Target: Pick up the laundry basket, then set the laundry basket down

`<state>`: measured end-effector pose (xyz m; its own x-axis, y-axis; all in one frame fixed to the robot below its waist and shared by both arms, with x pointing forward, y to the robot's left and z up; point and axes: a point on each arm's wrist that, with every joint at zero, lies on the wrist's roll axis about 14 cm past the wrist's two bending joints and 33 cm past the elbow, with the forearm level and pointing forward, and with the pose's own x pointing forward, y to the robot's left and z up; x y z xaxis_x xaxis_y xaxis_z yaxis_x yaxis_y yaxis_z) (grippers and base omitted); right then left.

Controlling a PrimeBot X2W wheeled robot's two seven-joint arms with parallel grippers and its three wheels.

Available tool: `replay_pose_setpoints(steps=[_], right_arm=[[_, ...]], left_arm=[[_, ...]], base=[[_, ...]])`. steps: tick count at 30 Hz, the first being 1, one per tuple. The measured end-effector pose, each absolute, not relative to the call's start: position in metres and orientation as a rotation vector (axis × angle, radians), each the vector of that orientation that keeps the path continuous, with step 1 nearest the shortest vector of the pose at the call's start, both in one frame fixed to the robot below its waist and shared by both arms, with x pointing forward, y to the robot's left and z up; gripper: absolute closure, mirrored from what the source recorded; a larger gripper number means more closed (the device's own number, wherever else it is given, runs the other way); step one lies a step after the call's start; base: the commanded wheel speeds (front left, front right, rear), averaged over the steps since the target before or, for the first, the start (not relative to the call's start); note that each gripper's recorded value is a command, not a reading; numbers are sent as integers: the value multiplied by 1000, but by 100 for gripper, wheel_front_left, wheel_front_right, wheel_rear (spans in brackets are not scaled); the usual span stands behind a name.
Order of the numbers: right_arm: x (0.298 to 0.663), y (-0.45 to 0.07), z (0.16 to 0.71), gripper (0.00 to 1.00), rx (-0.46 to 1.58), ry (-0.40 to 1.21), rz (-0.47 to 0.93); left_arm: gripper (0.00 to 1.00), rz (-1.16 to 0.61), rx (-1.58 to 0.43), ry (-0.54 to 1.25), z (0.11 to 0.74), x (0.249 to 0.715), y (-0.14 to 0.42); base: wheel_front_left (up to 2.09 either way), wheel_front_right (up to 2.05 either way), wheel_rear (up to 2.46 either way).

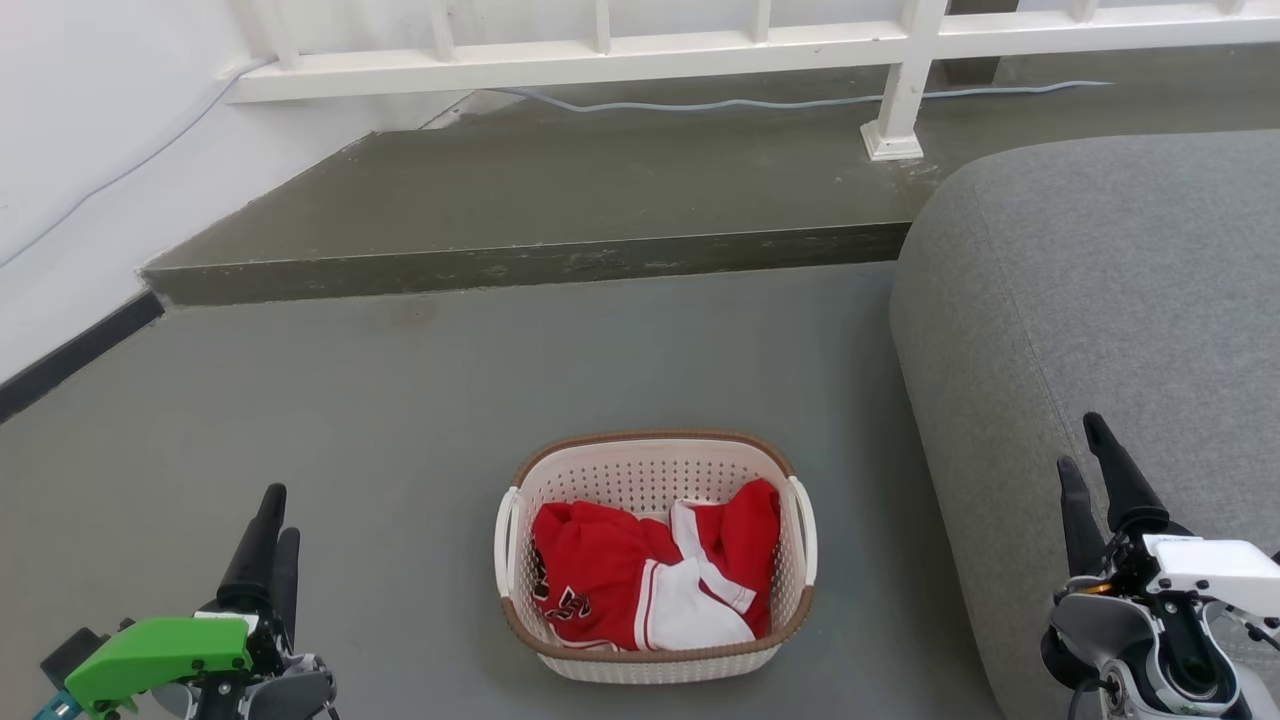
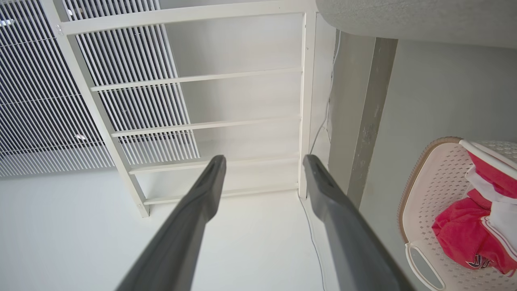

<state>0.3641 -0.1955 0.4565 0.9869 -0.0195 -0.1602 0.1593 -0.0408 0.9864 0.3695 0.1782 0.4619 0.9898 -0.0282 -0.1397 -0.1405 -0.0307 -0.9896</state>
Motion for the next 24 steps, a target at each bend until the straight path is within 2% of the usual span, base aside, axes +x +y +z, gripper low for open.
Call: replay_pose_setpoints(steps=[8,24], right_arm=[[367,-190,464,0,1565,102,-116],[372,-178,479,0,1335,103,-37]], left_arm=[[0,84,-1556,116,466,371,177],[0,37,-1363,126,472,373,166]], base=[[0,0,0],[0,0,0]])
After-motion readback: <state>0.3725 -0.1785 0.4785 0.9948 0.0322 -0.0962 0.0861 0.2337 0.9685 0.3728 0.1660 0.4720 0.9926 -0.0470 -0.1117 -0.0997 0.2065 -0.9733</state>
